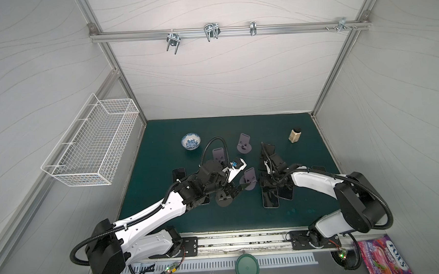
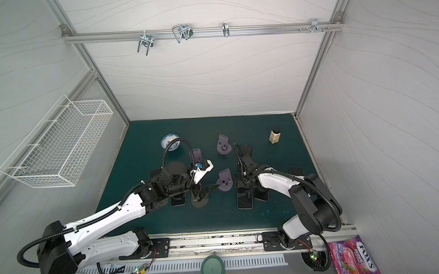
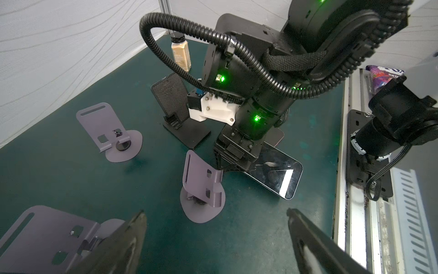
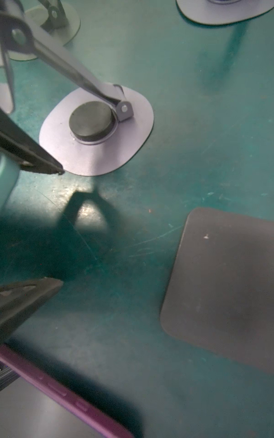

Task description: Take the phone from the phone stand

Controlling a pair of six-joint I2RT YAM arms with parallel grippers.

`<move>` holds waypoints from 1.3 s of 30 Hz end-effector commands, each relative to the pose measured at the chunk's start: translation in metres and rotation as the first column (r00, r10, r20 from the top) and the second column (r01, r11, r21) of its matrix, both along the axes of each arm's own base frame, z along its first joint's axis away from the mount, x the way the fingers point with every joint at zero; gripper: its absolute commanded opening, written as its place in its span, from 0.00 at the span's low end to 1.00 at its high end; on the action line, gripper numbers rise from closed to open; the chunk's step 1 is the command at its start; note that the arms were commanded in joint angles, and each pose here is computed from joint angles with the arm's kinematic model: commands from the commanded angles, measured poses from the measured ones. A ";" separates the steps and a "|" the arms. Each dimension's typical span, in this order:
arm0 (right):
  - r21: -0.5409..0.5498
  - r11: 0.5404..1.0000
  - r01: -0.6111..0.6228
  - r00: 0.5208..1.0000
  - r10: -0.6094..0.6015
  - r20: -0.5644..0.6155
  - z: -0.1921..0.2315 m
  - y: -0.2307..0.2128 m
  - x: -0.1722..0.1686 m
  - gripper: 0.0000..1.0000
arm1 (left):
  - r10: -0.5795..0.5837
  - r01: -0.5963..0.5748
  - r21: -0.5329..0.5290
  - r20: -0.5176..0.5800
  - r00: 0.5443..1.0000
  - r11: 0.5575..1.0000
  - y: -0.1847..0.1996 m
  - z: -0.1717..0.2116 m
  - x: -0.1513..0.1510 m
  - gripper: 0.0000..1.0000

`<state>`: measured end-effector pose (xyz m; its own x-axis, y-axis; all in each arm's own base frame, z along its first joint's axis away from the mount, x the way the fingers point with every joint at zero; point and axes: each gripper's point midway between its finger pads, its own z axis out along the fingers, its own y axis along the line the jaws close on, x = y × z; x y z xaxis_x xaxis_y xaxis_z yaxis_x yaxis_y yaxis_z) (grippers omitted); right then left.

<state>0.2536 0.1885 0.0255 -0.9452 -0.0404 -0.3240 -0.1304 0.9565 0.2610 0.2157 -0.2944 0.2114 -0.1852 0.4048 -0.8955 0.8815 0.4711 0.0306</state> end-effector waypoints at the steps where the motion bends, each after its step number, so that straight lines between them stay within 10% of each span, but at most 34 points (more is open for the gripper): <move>1: -0.055 0.998 0.001 0.995 -0.007 -0.103 -0.027 -0.012 -0.024 0.62 | -0.016 0.017 -0.031 0.027 0.999 0.999 -0.005 0.012 0.000 0.94; 39: -0.077 0.997 0.021 0.994 -0.029 -0.107 -0.031 -0.021 -0.033 0.77 | -0.021 0.021 -0.022 0.023 1.000 1.000 -0.004 0.011 -0.001 0.94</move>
<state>0.2539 0.1879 0.0258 -0.9367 -0.0337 -0.3486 -0.1312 0.9566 0.2601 0.2155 -0.2943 0.2107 -0.1866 0.4069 -0.8942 0.8820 0.4703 0.0299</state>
